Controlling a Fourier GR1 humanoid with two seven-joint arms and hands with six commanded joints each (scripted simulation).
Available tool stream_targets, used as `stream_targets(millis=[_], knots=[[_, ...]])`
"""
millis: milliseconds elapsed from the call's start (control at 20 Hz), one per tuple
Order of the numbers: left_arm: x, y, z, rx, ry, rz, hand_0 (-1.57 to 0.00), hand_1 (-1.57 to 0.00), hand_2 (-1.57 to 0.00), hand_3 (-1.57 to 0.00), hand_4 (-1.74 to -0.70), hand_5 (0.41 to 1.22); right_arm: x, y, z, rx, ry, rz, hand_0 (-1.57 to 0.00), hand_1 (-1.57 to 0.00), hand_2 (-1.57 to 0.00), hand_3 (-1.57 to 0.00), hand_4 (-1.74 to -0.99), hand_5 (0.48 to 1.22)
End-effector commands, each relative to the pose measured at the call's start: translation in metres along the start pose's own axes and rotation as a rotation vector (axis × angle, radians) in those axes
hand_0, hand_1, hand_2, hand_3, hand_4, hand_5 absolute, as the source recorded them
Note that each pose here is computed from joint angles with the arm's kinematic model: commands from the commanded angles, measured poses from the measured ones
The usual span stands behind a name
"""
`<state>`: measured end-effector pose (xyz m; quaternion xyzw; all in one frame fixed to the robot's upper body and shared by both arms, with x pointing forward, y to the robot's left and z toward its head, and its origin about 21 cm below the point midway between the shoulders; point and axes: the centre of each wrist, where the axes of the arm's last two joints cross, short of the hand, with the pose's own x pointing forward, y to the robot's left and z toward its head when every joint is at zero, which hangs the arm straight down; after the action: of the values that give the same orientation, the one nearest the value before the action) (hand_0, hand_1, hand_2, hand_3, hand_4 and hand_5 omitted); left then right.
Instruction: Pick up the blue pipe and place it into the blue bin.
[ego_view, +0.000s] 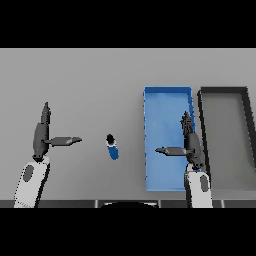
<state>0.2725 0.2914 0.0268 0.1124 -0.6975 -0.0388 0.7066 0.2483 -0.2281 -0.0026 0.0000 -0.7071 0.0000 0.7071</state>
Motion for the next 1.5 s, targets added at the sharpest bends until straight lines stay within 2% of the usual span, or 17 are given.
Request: stream_targets(millis=[0,250,300,350,450,550,650,800,1050,1200,1300,1400,1450], knots=[[0.0,0.0,0.0,0.0,-0.005,0.001,0.0,0.0,0.0,0.0,-0.97,0.594,0.0,0.0,0.0,-0.001,0.0,0.0,0.0,0.0,0.0,0.0,-1.21,0.594],[0.001,-0.007,-0.002,-0.005,-0.002,0.003,0.0,0.0,0.0,0.0,-0.97,0.594,-0.001,-0.006,-0.002,-0.007,0.009,0.003,0.0,0.0,0.0,0.0,-1.21,0.594],[0.004,0.004,-0.001,-0.153,-0.042,-0.075,0.0,0.0,0.0,0.0,-0.97,0.594,0.007,-0.015,0.0,0.054,-0.055,0.153,0.0,0.0,0.0,0.0,-1.21,0.594],[0.005,0.015,-0.001,-0.247,-0.066,-0.122,0.0,0.0,0.0,0.0,-0.97,0.595,0.009,-0.015,0.004,0.102,-0.089,0.231,0.0,0.0,0.0,0.0,-1.206,0.592],[0.007,0.024,-0.001,-0.342,-0.075,-0.165,0.0,0.0,0.0,0.0,-0.97,0.596,0.015,-0.017,0.009,0.139,-0.112,0.31,0.0,0.0,0.0,0.0,-1.195,0.588],[0.004,0.029,0.0,-0.37,-0.071,-0.181,0.0,0.0,0.0,0.0,-0.97,0.597,0.016,-0.016,0.011,0.16,-0.117,0.344,0.0,0.0,0.0,0.0,-1.19,0.586],[0.008,0.031,0.0,-0.403,-0.098,-0.178,0.0,0.0,0.0,0.0,-0.97,0.593,0.017,-0.017,0.013,0.158,-0.103,0.359,0.0,0.0,0.0,0.0,-1.187,0.585],[0.012,0.03,0.015,-0.516,-0.129,-0.172,0.0,0.0,0.0,0.0,-0.98,0.583,0.018,-0.015,0.017,0.166,-0.103,0.346,0.0,0.0,0.0,0.0,-1.187,0.579],[0.025,-0.001,0.042,-0.708,-0.063,-0.226,0.0,0.0,0.0,0.0,-1.02,0.512,0.02,-0.012,0.013,0.168,-0.098,0.321,0.0,0.0,0.0,0.0,-1.225,0.58],[0.02,-0.02,0.049,-0.78,-0.003,-0.256,0.0,0.0,0.0,0.0,-1.06,0.474,0.021,-0.014,0.014,0.16,-0.1,0.327,0.0,0.0,0.0,0.0,-1.223,0.572],[0.018,-0.032,0.051,-0.829,-0.023,-0.276,0.0,0.0,0.0,0.0,-1.08,0.469,0.021,-0.012,0.013,0.171,-0.11,0.332,0.0,0.0,0.0,0.0,-1.213,0.572],[0.017,-0.046,0.049,-0.851,-0.033,-0.268,0.0,0.0,0.0,0.0,-1.11,0.463,0.02,-0.012,0.012,0.171,-0.089,0.329,0.0,0.0,0.0,0.0,-1.212,0.57],[0.015,-0.051,0.051,-0.864,-0.049,-0.255,0.0,0.0,0.0,0.0,-1.12,0.47,0.022,-0.01,0.014,0.174,-0.111,0.327,0.0,0.0,0.0,0.0,-1.21,0.57]])
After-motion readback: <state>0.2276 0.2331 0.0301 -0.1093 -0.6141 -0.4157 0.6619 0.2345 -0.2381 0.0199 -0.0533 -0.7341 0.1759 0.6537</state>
